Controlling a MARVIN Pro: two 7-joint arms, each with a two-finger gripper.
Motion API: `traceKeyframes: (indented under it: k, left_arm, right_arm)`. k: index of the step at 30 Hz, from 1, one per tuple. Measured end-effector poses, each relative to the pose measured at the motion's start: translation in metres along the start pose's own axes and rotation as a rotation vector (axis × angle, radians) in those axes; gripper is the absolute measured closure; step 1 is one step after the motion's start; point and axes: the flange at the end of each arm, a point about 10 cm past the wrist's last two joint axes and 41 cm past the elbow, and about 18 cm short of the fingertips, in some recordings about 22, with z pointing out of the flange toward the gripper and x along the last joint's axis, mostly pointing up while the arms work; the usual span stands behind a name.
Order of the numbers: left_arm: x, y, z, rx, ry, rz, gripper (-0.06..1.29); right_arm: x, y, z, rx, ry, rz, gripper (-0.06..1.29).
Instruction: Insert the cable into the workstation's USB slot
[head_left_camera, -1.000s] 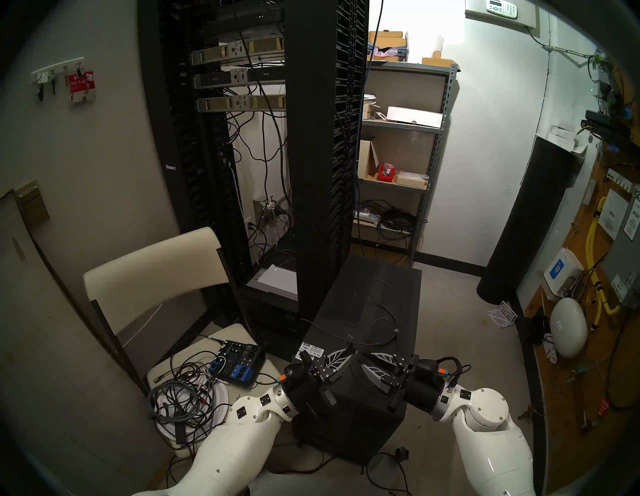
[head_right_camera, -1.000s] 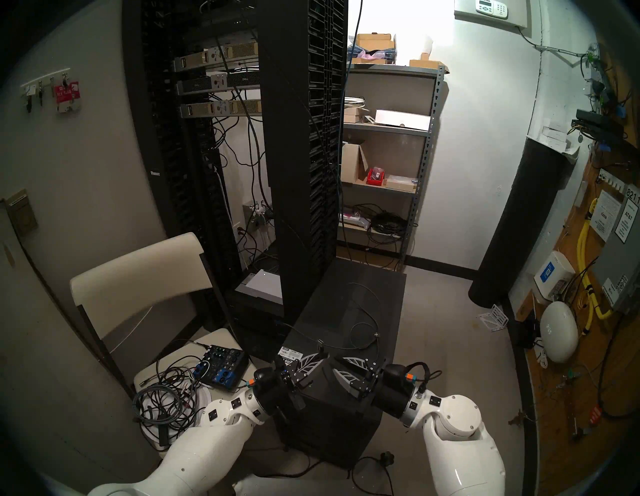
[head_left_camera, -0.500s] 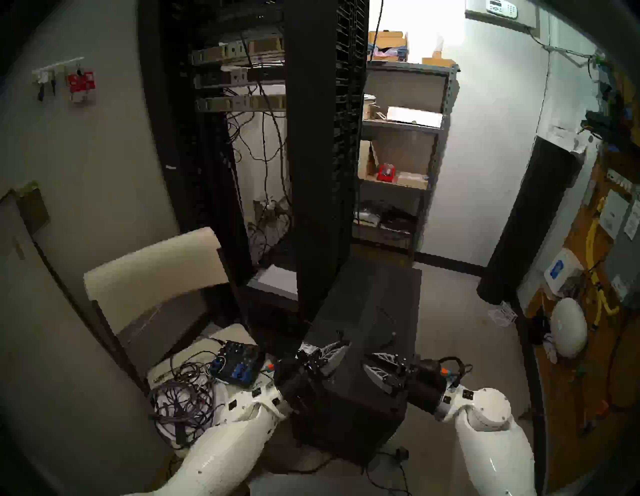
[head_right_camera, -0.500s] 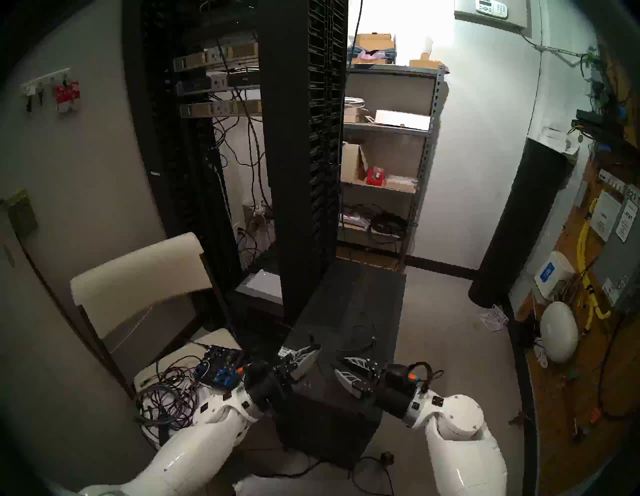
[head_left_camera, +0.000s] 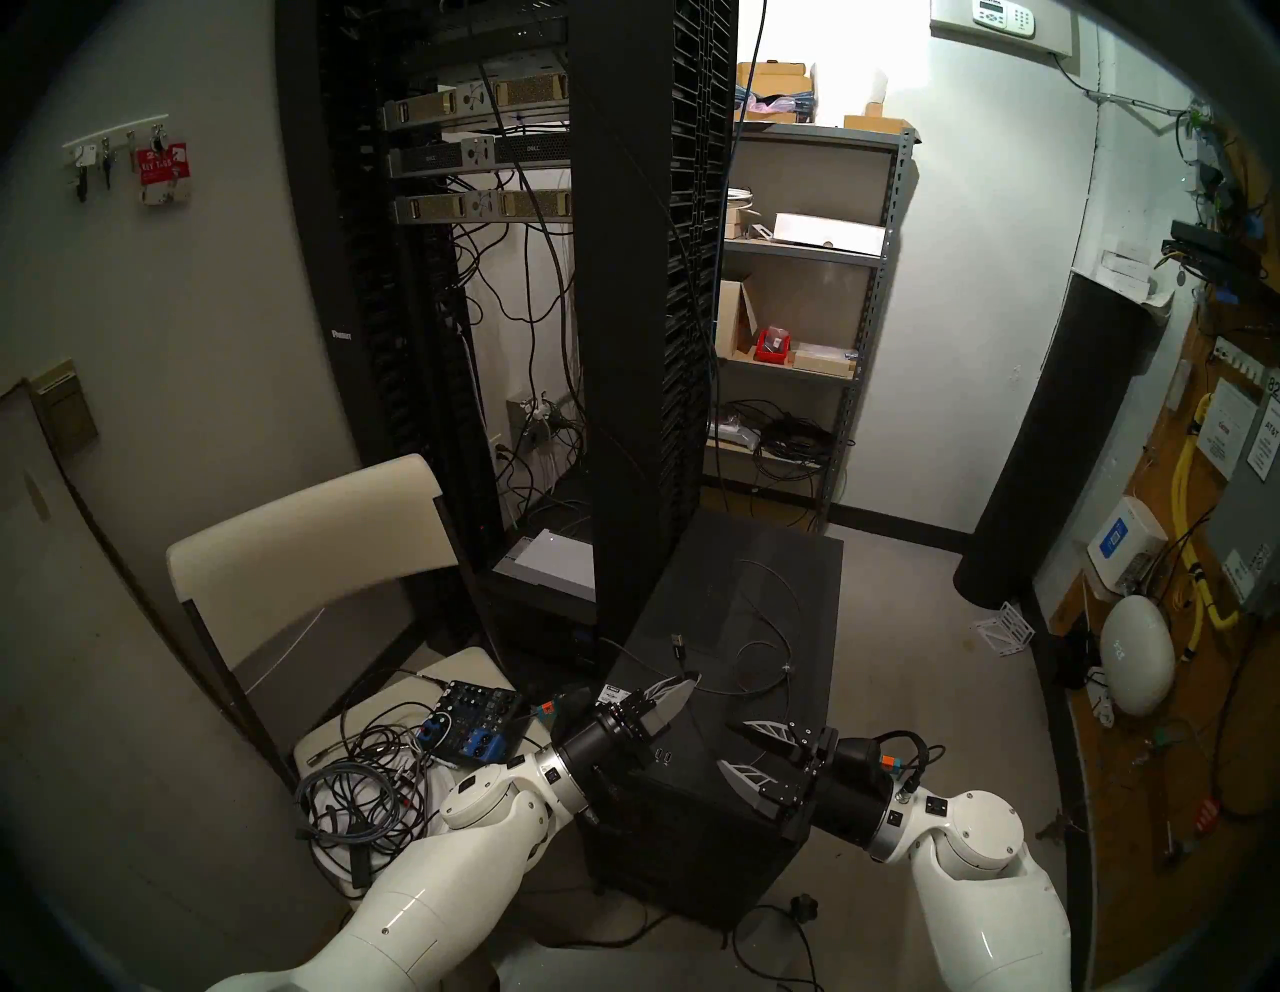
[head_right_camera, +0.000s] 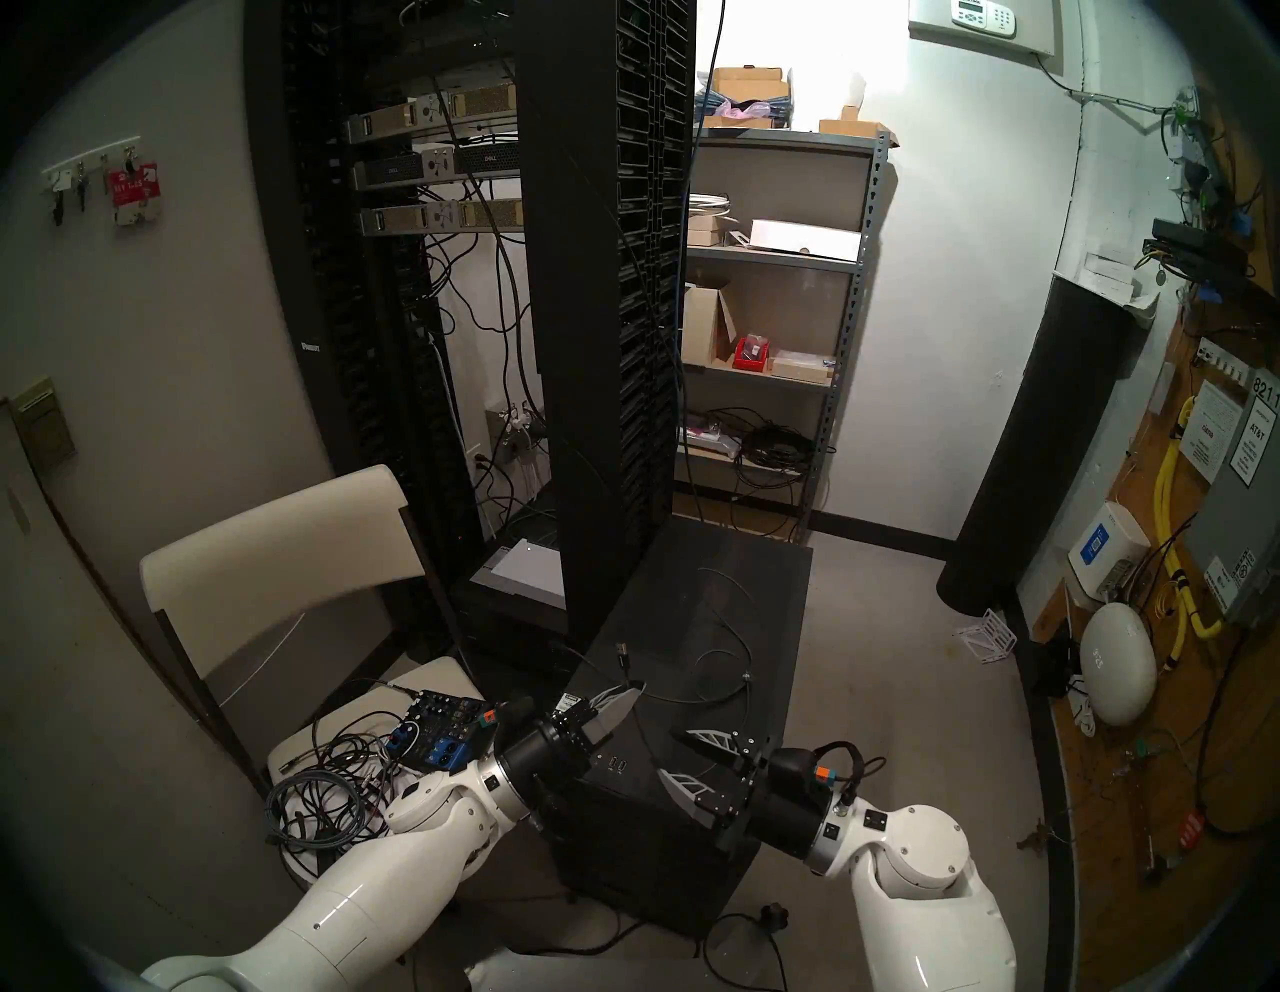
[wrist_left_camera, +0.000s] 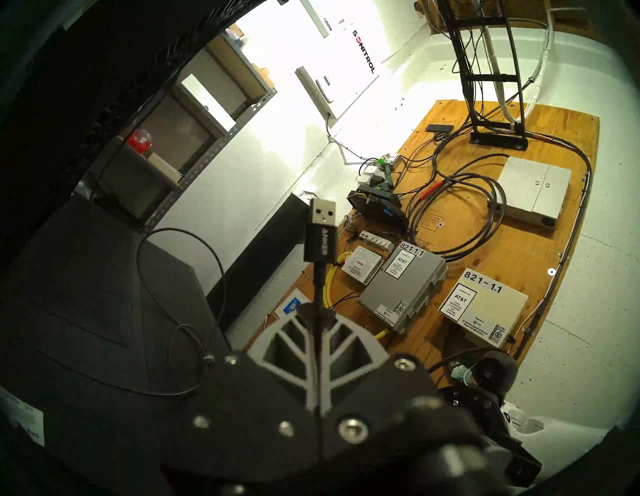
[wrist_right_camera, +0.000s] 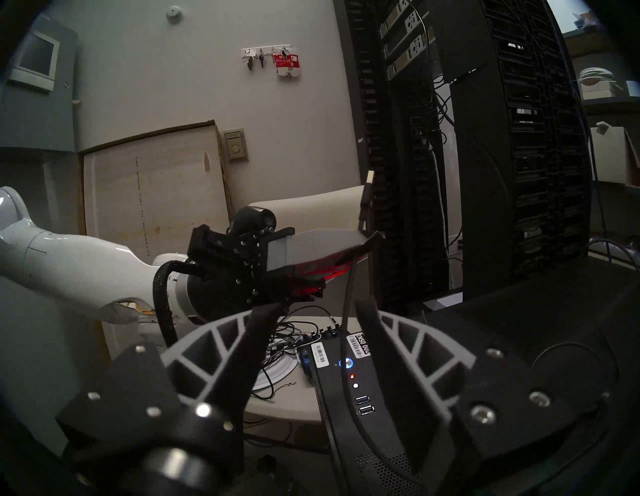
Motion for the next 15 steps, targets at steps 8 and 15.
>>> traceKeyframes:
  k: [8, 15]
  left_arm:
    - [0.006, 0.002, 0.007, 0.000, 0.007, -0.026, 1.25]
    - [0.007, 0.004, 0.007, -0.006, 0.012, -0.042, 1.25]
  right_arm:
    - [-0.020, 0.001, 0.004, -0.015, -0.056, 0.007, 0.52]
    - [-0.029, 0.007, 0.006, -0.035, -0.069, -0.001, 0.59]
